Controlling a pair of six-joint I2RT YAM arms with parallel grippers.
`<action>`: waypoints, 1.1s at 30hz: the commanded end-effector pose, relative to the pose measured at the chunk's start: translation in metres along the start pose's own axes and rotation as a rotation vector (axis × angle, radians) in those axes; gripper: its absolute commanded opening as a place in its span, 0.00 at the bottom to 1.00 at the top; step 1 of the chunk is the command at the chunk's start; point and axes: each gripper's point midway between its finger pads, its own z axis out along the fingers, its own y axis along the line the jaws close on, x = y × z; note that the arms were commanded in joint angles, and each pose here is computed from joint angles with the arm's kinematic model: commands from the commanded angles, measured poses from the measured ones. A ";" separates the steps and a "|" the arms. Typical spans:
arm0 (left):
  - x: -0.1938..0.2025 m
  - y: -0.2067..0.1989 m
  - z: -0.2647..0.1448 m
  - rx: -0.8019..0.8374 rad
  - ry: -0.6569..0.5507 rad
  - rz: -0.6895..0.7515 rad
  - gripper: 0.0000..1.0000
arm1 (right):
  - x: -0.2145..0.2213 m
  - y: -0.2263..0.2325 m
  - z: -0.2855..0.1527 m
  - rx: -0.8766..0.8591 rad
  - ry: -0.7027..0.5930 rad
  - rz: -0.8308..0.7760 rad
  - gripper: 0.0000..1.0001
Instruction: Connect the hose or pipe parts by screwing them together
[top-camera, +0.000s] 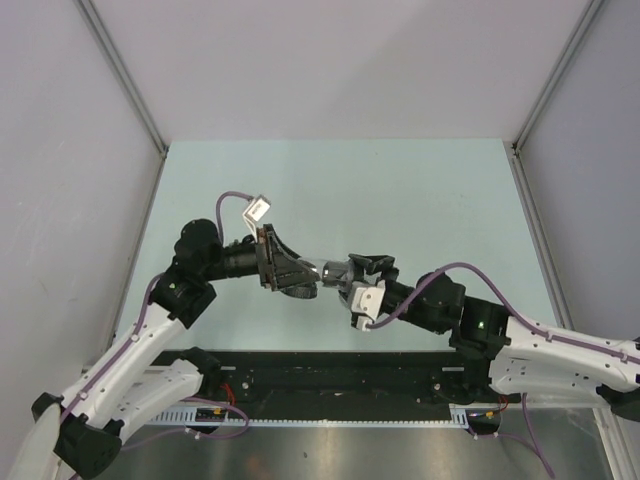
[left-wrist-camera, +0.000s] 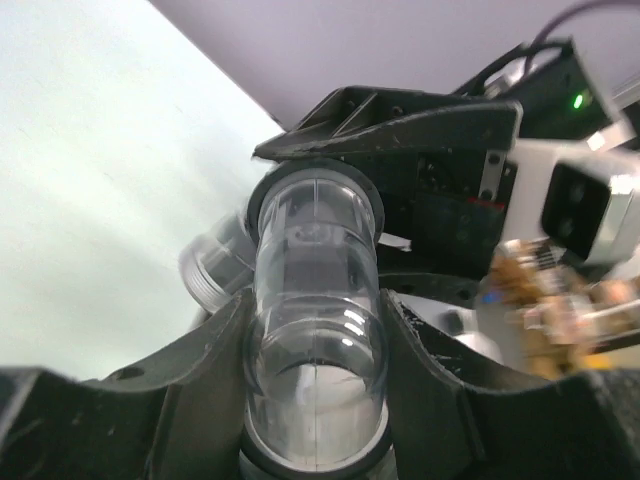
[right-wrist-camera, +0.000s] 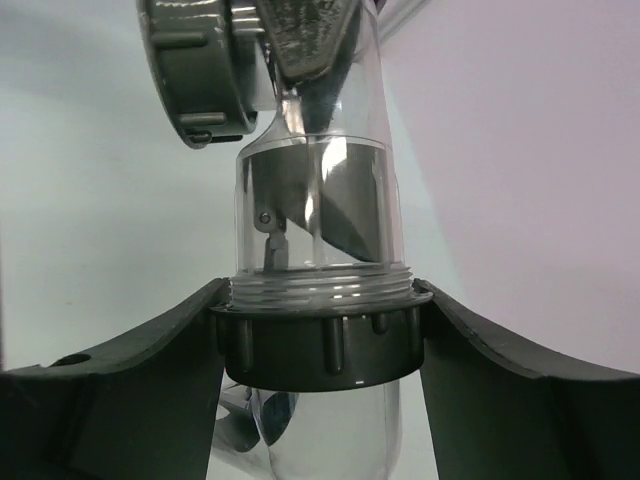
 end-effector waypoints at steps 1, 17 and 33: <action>-0.012 -0.009 -0.007 0.071 -0.057 0.577 0.00 | -0.020 0.046 0.012 -0.262 -0.088 0.305 0.29; 0.032 0.027 -0.008 0.184 -0.020 1.359 0.00 | -0.013 0.047 -0.004 -0.674 -0.136 1.007 0.36; -0.029 0.027 -0.016 -0.162 -0.361 0.332 0.00 | 0.023 -0.049 -0.041 0.014 -0.044 0.504 0.93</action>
